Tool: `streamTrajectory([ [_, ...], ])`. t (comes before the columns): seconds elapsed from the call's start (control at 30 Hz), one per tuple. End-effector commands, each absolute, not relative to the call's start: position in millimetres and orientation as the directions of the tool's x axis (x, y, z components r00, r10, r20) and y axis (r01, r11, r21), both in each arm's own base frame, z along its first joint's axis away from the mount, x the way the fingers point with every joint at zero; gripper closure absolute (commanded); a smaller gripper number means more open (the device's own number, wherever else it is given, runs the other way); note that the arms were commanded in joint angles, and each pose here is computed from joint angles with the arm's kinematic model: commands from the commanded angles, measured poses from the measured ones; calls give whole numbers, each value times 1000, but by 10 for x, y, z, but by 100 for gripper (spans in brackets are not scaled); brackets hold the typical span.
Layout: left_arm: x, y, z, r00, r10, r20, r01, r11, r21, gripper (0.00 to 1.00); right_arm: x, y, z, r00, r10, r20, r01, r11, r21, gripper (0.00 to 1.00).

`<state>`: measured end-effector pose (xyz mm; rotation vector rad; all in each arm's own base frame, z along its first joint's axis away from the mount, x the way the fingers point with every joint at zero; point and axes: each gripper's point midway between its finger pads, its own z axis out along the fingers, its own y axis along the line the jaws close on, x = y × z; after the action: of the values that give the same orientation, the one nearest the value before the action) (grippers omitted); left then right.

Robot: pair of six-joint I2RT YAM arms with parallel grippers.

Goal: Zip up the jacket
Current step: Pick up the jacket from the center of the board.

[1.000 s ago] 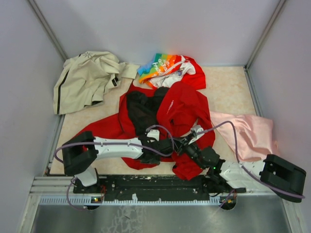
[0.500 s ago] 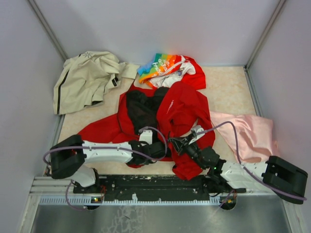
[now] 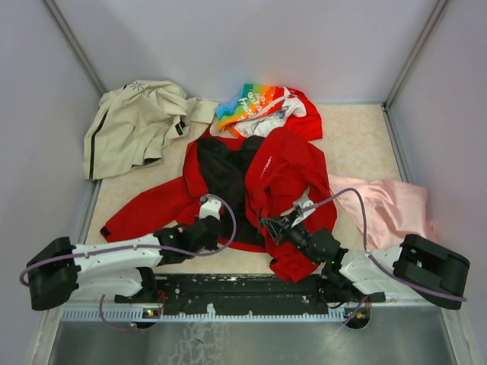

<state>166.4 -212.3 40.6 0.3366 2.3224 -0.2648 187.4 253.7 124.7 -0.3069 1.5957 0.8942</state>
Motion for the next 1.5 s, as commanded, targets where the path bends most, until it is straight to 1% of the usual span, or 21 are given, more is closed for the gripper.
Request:
streamTrajectory([
  [0.0,1861,-2468,958,-509,115,-853,512,837,-194,100,1851,2529,1469,-199,363,-910,-692,606,393,100],
  [0.13,1872,-2616,1301,-423,68,-904,609,760,-228,100,1806,2575,1588,-209,407,-889,-736,533,417,100],
  [0.27,1894,-2719,1454,-353,24,-935,680,693,-238,100,1741,2649,1671,-226,425,-877,-779,462,424,100],
  [0.43,1934,-2715,1544,-327,8,-945,707,665,-239,100,1652,2756,1664,-243,398,-885,-822,400,405,100],
  [0.57,1856,-2709,1518,-340,-2,-940,731,629,-266,100,1598,2795,1677,-217,385,-897,-853,371,366,100],
  [0.63,1826,-2698,1567,-335,-29,-942,738,614,-281,100,1576,2780,1731,-195,406,-893,-865,358,352,100],
  [0.77,1776,-2661,1676,-320,-96,-943,753,578,-314,100,1535,2839,1745,-201,397,-896,-882,325,342,100],
  [0.93,1707,-2626,1745,-332,-174,-927,767,522,-373,100,1558,2810,1811,-166,411,-896,-884,340,320,100],
  [1.07,1681,-2636,1766,-363,-202,-910,777,473,-415,100,1560,2814,1887,-149,426,-893,-890,335,308,100],
  [1.23,1566,-2707,1851,-382,-224,-896,811,383,-442,100,1590,2811,1933,-129,436,-891,-889,347,298,100],
  [1.47,1533,-2737,1900,-394,-245,-886,817,349,-459,100,1590,2859,2042,-110,452,-885,-903,327,279,100],
])
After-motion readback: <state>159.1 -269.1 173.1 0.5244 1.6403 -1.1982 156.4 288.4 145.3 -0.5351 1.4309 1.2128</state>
